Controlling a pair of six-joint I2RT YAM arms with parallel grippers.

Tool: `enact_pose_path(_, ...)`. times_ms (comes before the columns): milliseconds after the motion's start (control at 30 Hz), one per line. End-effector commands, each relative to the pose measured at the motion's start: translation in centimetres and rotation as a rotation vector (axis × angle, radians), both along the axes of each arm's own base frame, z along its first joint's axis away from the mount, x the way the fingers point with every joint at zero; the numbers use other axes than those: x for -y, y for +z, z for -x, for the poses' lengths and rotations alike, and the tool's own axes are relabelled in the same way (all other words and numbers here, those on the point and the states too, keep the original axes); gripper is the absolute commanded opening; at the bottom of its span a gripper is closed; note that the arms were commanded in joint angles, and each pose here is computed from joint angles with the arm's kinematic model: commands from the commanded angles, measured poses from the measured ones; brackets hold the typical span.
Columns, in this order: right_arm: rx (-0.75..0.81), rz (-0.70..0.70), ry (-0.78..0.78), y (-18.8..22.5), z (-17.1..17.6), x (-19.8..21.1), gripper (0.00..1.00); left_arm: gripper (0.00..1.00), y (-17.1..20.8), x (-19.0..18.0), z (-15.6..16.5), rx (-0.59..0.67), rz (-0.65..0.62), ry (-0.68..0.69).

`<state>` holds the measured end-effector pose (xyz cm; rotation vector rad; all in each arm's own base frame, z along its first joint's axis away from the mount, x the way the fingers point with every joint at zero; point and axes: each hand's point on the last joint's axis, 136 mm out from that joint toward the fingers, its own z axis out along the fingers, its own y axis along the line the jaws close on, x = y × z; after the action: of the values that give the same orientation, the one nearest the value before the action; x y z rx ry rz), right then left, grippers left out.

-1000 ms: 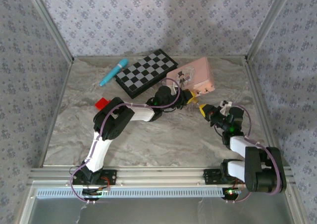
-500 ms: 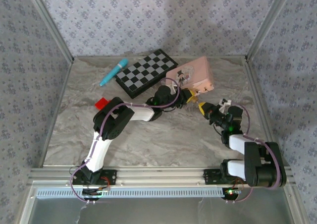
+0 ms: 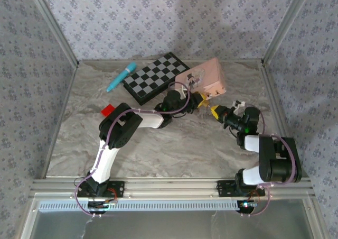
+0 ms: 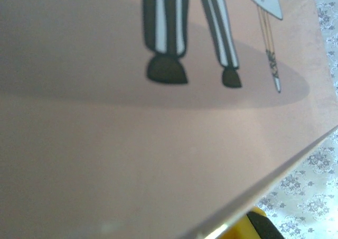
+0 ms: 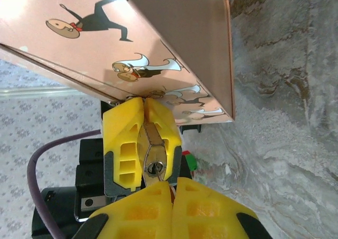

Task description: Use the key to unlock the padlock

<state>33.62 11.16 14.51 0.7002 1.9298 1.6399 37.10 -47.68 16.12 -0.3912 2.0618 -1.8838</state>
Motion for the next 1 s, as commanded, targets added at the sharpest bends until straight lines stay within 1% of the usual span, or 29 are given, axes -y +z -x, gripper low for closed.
enact_pose_path(0,0.17,0.033,0.098,3.6,-1.2,-1.0,0.0,0.0,3.0,2.7,3.8,0.067,0.073,-0.179)
enact_pose_path(200,0.218,0.163,0.124,3.1,-0.8,-1.7,0.0,0.0,3.1,2.9,3.6,0.061,0.074,-0.183)
enact_pose_path(267,0.24,0.243,0.147,2.9,-0.3,-2.2,0.0,0.0,3.2,2.9,3.5,0.06,0.074,-0.185)
enact_pose_path(367,0.28,0.412,0.154,3.1,0.4,-2.5,0.0,0.0,3.3,3.0,3.4,0.056,0.074,-0.186)
enact_pose_path(433,0.307,0.474,0.149,3.5,0.9,-2.7,0.0,0.0,3.2,3.0,3.3,0.052,0.072,-0.185)
enact_pose_path(500,0.3,0.46,0.13,3.7,0.9,-2.5,0.0,0.0,3.2,3.0,3.3,0.053,0.074,-0.184)
enact_pose_path(567,0.246,0.409,0.113,3.3,0.6,-2.3,0.0,0.0,3.3,3.2,3.3,0.055,0.076,-0.186)
enact_pose_path(733,0.16,0.191,0.079,3.1,-0.7,-2.9,0.0,0.0,3.3,3.2,3.4,0.058,0.074,-0.187)
enact_pose_path(833,0.152,0.104,0.047,3.8,-1.4,-2.8,0.0,0.0,3.2,3.2,3.5,0.059,0.072,-0.188)
enact_pose_path(967,0.142,0.064,0.041,4.3,-2.0,-2.5,0.0,0.0,2.9,3.3,3.8,0.064,0.066,-0.2)
